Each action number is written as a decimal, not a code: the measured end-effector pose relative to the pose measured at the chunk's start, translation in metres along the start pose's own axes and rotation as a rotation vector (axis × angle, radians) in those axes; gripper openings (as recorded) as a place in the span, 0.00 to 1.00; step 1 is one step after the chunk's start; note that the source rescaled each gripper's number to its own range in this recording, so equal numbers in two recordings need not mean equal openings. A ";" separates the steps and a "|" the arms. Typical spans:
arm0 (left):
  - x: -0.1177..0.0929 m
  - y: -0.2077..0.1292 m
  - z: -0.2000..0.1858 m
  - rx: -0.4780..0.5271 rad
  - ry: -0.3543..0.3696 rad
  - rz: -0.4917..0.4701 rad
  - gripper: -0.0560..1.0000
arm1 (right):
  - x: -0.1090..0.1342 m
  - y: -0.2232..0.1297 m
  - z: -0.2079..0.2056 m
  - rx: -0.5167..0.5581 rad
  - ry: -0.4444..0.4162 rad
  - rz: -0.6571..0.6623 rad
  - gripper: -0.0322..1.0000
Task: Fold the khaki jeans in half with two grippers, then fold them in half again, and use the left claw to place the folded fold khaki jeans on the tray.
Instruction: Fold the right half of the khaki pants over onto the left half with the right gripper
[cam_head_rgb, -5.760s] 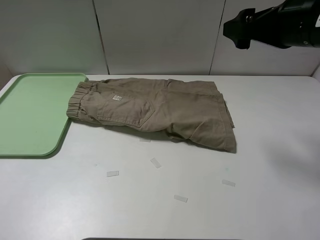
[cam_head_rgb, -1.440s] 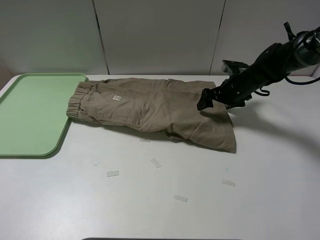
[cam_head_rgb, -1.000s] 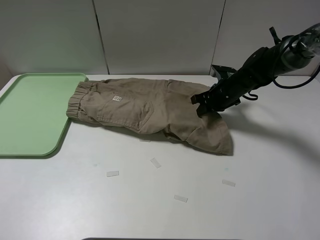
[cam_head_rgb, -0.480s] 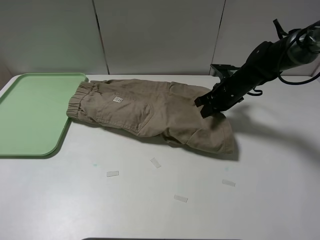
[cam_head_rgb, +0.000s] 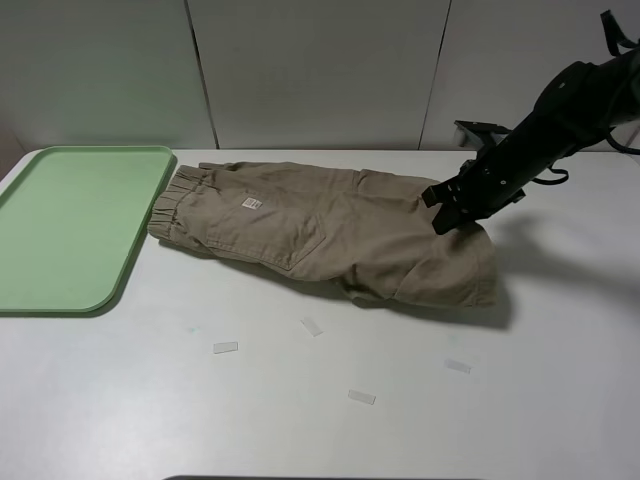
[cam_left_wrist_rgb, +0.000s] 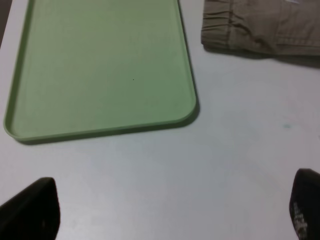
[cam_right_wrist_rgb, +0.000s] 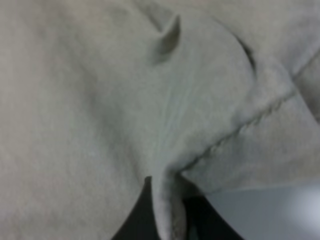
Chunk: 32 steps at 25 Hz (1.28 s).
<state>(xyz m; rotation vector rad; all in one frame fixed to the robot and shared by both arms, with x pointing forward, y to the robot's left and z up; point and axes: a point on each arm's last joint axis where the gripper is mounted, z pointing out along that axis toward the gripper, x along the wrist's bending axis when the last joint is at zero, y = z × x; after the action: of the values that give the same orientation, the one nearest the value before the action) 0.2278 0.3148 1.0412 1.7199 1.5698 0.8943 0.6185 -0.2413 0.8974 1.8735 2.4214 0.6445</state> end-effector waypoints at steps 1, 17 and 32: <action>0.000 0.000 0.000 0.000 0.000 0.000 0.92 | -0.004 -0.004 -0.003 -0.007 -0.011 0.012 0.03; 0.000 0.000 0.000 0.000 0.000 0.000 0.92 | -0.082 -0.054 -0.069 0.092 -0.307 0.104 0.03; 0.000 0.000 0.000 0.000 0.000 0.000 0.92 | 0.014 0.009 -0.076 -0.002 -0.266 0.061 0.03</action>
<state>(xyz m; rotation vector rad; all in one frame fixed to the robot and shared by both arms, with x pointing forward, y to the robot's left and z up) 0.2278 0.3148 1.0412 1.7199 1.5699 0.8947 0.6030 -0.2504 0.9731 1.8994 2.2049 0.3708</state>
